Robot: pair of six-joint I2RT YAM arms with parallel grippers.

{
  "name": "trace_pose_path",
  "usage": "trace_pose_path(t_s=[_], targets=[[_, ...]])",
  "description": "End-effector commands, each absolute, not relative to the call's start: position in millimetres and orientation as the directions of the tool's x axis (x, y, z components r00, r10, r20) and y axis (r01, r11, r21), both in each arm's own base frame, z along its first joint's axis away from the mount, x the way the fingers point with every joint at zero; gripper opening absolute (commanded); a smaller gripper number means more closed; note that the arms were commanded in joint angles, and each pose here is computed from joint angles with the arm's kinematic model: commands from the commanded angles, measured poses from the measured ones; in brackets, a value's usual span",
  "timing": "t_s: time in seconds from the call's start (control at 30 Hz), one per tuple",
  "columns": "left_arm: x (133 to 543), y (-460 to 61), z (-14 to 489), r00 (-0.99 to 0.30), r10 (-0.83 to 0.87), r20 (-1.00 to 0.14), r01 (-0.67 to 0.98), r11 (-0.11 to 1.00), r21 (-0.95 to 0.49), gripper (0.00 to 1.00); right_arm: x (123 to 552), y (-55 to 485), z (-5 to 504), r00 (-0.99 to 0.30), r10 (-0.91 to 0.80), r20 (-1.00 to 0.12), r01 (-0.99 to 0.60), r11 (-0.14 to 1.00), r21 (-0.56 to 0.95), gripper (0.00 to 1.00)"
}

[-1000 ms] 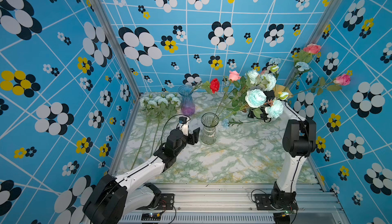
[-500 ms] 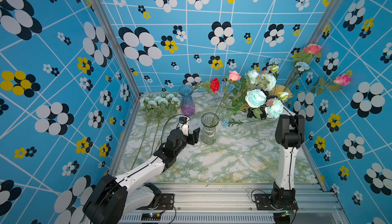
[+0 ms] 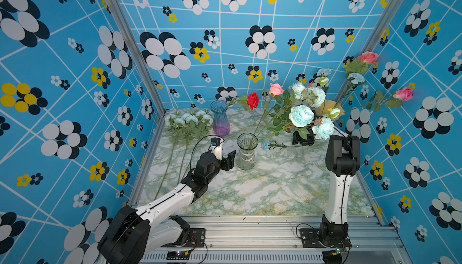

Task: Pick out blue flowers from the vase
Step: Adjust the flower at the center of the board.

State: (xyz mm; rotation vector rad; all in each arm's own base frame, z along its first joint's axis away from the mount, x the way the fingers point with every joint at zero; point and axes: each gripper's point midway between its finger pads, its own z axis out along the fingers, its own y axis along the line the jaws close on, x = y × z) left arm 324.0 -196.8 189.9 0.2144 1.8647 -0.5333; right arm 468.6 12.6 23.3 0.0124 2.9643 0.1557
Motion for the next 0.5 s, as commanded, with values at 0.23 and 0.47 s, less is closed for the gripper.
trace_pose_path(t_s=[0.23, 0.47], targets=[[326.0, -197.6, 202.9, -0.337, -0.122, -0.934, 0.409, 0.874, -0.262, 0.75, 368.4, 35.0, 21.9, -0.999, 0.034, 0.012, 0.036, 0.983, 0.183, 0.60], [325.7, -198.6, 203.7, -0.339, -0.129, -0.932, 0.413, 0.870, -0.271, 0.75, 355.2, 53.8, 23.3, -0.998, -0.058, -0.033, -0.062, 0.987, 0.150, 0.59]])
